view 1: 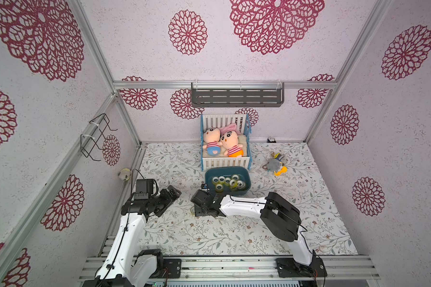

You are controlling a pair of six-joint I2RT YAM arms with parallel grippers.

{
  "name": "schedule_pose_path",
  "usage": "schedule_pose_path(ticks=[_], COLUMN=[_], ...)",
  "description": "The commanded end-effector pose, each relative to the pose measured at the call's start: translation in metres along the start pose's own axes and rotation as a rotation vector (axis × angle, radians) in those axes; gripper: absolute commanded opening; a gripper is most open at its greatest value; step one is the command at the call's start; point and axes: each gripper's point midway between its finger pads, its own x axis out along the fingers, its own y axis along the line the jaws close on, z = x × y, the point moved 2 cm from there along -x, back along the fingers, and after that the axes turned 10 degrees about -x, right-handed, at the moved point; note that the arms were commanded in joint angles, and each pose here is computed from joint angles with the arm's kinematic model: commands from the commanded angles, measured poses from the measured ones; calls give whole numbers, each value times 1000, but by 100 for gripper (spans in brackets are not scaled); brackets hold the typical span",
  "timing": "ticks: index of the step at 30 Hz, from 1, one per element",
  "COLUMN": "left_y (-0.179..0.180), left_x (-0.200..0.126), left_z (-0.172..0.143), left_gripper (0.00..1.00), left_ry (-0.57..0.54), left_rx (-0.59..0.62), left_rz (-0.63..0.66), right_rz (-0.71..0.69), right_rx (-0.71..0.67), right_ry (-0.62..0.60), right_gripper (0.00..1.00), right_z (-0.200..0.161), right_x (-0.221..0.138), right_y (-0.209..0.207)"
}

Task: Put the transparent tape into the storage box
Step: Move the tape to the center of the board.

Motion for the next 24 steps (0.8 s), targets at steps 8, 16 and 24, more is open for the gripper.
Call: schedule_pose_path(ticks=[8,16,24], left_y=[-1,0,0], left_x=[5,5,4], left_z=[3,1,1], left_gripper=[97,97,97], left_ry=[15,20,20], left_rx=[-9,-14,-13], left_rz=[-6,-6,-8], right_rz=[-3,17,-35], right_rx=[13,-39,0], right_ry=[-57,5,-17], right_gripper=[65,65,65], right_z=[-3,-4,-7], right_x=[-45,-26,-30], right_y=[-42,-31,-51])
